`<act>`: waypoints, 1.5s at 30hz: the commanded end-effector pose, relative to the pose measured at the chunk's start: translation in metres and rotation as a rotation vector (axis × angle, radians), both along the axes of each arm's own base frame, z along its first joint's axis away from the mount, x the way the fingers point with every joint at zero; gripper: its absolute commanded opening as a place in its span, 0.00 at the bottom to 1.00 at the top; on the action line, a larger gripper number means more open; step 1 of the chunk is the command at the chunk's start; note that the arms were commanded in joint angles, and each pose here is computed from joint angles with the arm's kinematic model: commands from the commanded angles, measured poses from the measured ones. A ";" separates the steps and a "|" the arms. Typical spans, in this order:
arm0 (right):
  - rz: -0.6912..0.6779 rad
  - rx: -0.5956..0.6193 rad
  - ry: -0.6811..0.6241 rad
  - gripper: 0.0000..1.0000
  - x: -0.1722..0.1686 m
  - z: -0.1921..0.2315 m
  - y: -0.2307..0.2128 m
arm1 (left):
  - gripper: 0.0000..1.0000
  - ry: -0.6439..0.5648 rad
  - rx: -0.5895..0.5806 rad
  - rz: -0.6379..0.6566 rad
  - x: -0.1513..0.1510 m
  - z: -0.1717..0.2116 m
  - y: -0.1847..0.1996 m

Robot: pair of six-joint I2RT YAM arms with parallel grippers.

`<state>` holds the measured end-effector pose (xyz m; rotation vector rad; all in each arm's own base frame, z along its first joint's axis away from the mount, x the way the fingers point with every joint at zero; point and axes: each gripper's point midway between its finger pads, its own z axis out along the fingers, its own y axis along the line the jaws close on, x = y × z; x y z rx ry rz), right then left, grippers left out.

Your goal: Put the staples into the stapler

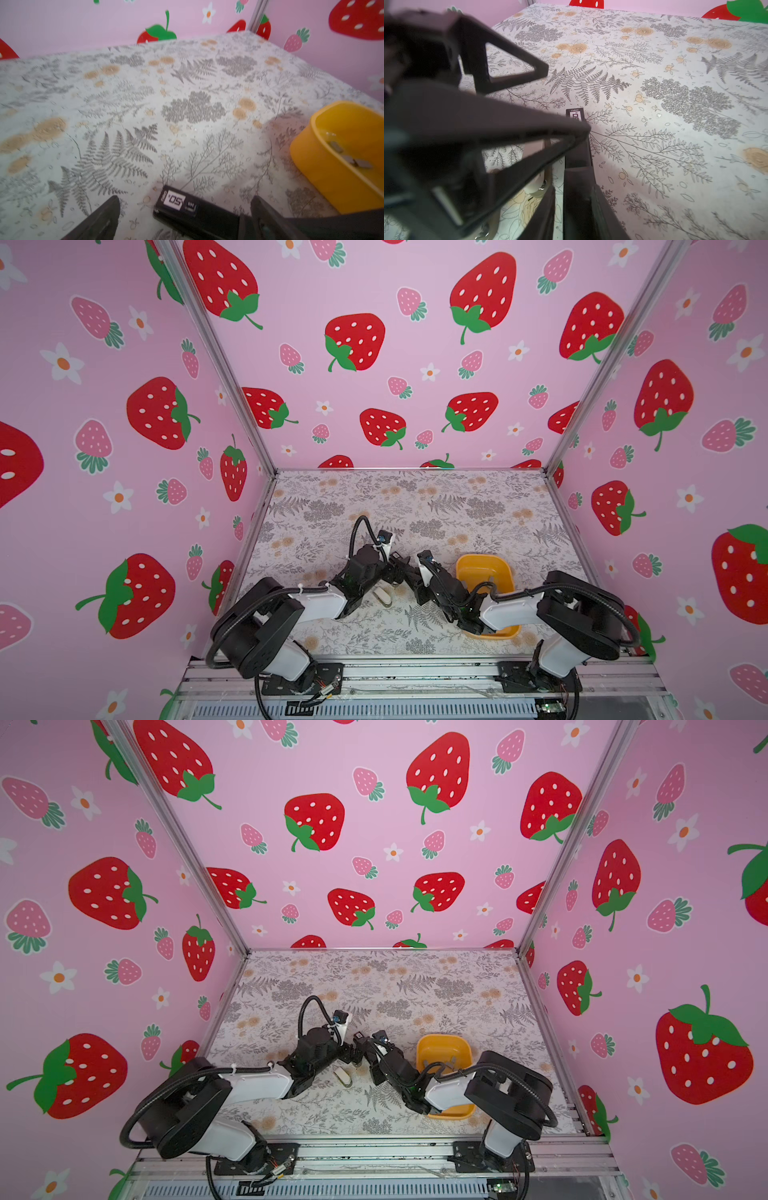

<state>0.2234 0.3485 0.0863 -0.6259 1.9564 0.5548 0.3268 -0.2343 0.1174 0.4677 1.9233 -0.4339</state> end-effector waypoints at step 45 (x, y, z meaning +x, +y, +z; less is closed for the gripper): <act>-0.954 -0.187 -0.306 1.00 0.167 0.038 -0.363 | 0.99 0.011 0.113 0.698 0.073 -0.031 0.256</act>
